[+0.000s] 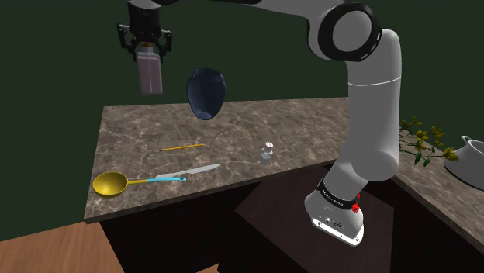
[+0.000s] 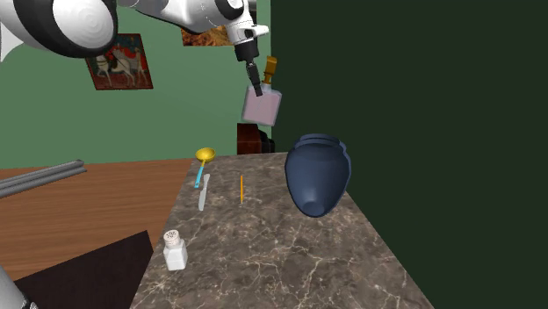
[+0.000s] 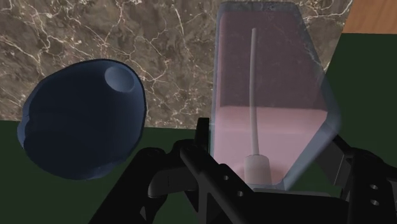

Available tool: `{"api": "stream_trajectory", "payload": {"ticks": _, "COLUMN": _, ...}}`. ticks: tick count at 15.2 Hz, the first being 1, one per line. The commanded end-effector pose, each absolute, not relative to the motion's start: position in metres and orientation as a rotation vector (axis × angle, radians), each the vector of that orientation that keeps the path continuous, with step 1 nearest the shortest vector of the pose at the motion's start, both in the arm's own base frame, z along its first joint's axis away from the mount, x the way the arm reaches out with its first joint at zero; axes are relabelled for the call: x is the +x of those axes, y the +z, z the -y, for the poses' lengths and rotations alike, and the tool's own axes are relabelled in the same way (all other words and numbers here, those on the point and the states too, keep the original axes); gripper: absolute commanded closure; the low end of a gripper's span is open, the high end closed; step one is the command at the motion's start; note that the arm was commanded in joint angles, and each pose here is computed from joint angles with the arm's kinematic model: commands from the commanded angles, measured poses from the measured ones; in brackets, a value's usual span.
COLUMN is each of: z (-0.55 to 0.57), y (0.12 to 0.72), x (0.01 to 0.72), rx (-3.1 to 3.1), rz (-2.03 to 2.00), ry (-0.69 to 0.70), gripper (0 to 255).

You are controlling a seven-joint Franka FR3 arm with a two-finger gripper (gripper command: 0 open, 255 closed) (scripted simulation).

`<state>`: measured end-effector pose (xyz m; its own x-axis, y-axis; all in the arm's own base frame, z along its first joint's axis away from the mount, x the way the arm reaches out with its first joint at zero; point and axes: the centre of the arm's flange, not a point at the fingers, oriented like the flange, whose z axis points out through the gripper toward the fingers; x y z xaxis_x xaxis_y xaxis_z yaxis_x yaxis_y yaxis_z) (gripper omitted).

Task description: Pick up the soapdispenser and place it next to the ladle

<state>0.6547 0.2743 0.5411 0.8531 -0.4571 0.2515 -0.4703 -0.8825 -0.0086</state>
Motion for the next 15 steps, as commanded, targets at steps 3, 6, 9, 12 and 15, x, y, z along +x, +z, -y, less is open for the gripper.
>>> {"api": "stream_trajectory", "payload": {"ticks": 3, "z": -0.275, "y": 0.521, "x": 0.654, "rx": 2.973, "rz": 0.745, "ry": 0.385, "gripper": 255}}
{"api": "stream_trajectory", "payload": {"ticks": 6, "z": -0.275, "y": 0.505, "x": 0.654, "rx": 2.973, "rz": 0.745, "ry": 0.385, "gripper": 255}}
{"api": "stream_trajectory", "payload": {"ticks": 9, "z": -0.275, "y": 0.489, "x": 0.654, "rx": 2.973, "rz": 0.745, "ry": 0.385, "gripper": 255}}
{"api": "stream_trajectory", "payload": {"ticks": 12, "z": -0.275, "y": 0.473, "x": 0.654, "rx": 2.973, "rz": 0.745, "ry": 0.385, "gripper": 255}}
{"api": "stream_trajectory", "payload": {"ticks": 15, "z": -0.275, "y": 0.458, "x": 0.654, "rx": 2.973, "rz": 0.745, "ry": 0.385, "gripper": 255}}
